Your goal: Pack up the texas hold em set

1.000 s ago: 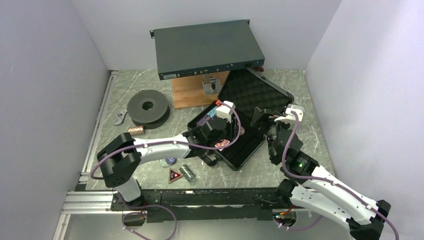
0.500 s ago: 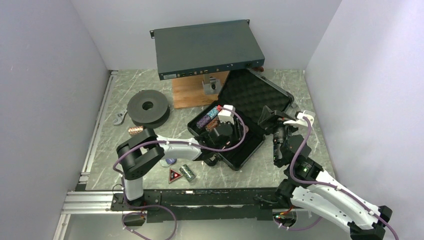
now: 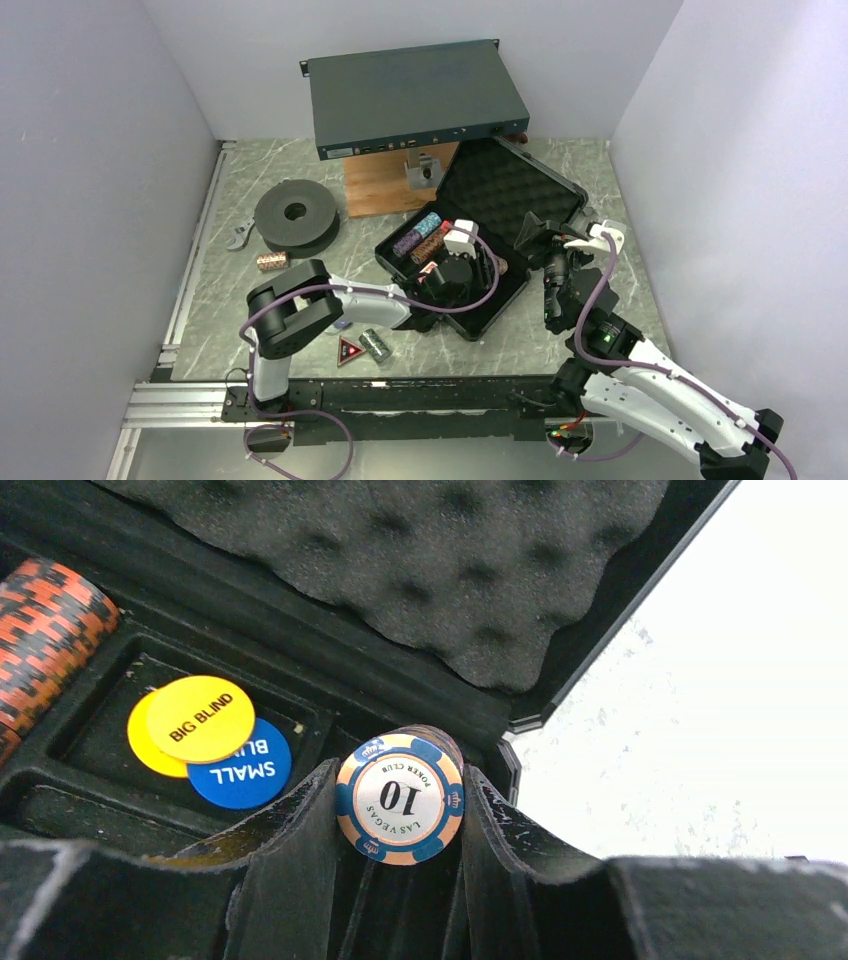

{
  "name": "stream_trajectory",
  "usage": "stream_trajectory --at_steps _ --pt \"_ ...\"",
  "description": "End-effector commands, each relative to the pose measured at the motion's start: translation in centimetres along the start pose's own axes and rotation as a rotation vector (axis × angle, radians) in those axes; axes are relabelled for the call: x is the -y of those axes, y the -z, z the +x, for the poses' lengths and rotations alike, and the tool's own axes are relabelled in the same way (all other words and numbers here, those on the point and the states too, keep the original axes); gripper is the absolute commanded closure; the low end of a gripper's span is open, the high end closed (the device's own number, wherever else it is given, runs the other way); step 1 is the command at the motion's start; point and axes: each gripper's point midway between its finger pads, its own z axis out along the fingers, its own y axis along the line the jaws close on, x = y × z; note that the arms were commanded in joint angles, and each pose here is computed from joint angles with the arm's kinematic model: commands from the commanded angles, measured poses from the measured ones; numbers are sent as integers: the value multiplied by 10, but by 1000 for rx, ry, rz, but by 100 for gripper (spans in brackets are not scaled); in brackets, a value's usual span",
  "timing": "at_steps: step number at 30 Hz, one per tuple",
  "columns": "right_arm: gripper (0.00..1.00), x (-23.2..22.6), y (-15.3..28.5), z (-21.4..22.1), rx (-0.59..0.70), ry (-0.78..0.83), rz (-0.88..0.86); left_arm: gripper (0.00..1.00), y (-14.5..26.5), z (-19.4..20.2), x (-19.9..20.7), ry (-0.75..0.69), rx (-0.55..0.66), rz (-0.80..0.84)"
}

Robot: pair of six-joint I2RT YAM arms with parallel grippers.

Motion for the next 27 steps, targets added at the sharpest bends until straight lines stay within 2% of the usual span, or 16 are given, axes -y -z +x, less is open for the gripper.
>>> stream_trajectory --at_steps 1,21,25,27 --pt "23 2 -2 -4 17 -9 20 100 4 -27 40 104 86 97" --pt "23 6 -2 2 18 -11 35 100 -20 15 47 116 43 133" --pt "23 8 -2 3 16 -5 45 75 -18 23 42 120 0 101" --pt "23 8 -2 4 17 -5 45 68 -15 29 36 130 -31 75"
